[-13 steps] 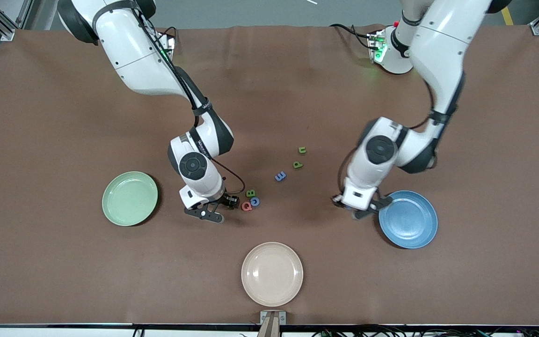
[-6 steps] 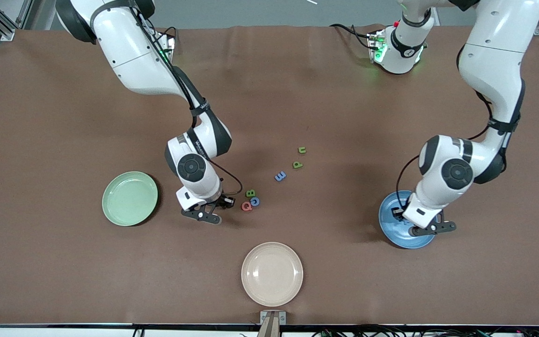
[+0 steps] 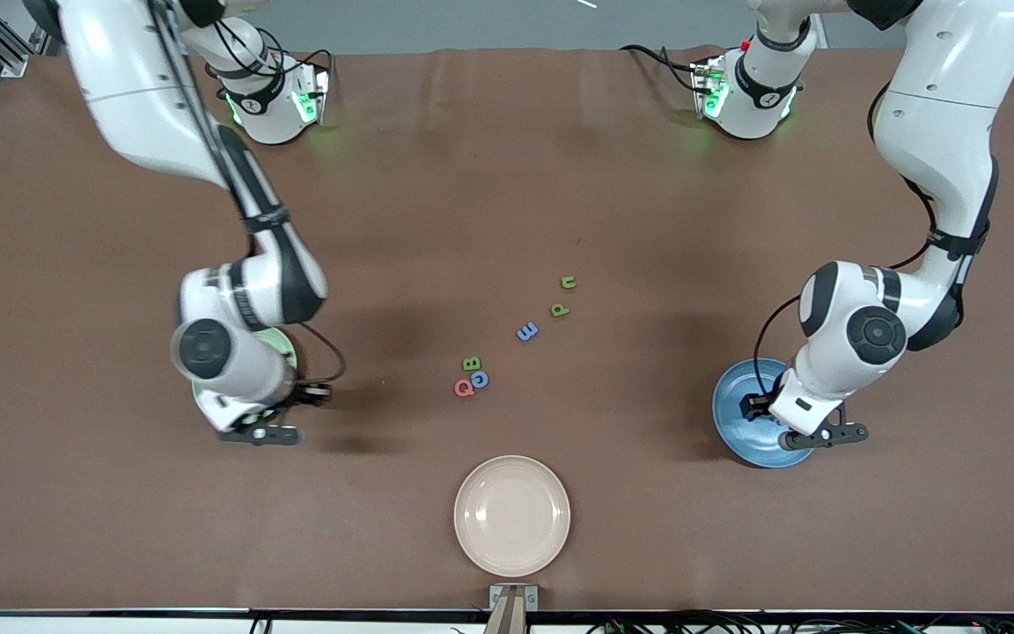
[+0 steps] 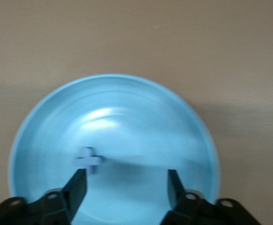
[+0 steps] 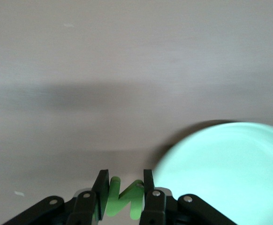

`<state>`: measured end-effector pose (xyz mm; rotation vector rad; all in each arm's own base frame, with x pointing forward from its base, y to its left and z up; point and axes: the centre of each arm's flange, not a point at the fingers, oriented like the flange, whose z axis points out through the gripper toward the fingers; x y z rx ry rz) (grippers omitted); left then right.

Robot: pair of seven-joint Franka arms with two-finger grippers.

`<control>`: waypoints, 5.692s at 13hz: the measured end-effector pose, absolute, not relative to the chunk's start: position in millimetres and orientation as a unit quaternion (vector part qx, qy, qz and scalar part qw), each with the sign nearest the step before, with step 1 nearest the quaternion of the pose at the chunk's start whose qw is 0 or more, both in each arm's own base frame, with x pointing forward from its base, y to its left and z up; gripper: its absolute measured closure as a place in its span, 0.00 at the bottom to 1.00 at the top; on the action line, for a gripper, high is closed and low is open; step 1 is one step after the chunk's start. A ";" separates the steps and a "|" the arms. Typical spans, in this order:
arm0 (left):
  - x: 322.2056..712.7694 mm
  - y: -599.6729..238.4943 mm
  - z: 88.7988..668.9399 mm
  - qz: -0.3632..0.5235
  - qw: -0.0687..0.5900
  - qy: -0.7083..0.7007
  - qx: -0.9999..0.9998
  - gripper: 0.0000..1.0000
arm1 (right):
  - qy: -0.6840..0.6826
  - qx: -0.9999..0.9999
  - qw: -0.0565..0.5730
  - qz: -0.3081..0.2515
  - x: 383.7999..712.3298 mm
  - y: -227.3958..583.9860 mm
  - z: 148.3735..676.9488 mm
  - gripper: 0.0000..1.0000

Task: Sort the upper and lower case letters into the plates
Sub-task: 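Drop the x in the blue plate while the right gripper drops N in green plate, then grasp the green d with the left gripper while the right grasps green B, then drop the d in the blue plate while the right gripper drops B in green plate, then grasp the green u with the left gripper while the right grasps pink O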

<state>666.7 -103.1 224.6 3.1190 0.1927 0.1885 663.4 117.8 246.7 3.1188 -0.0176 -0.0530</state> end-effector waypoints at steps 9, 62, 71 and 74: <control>589.7 -311.7 220.5 0.027 0.045 0.202 0.978 0.00 | 0.025 0.998 0.005 -0.054 606.3 54.1 215.2 0.29; 686.3 -70.9 230.4 0.045 -0.042 0.348 0.936 0.68 | 0.089 0.994 0.017 -0.059 626.0 54.6 245.8 0.66; 684.8 -120.7 266.4 0.041 -0.029 0.320 0.946 0.00 | 0.092 0.995 0.004 -0.046 606.7 9.7 223.8 0.05; 661.4 -190.1 271.4 0.016 -0.008 0.302 0.953 0.00 | 0.002 1.000 0.005 -0.019 618.1 108.9 250.7 0.00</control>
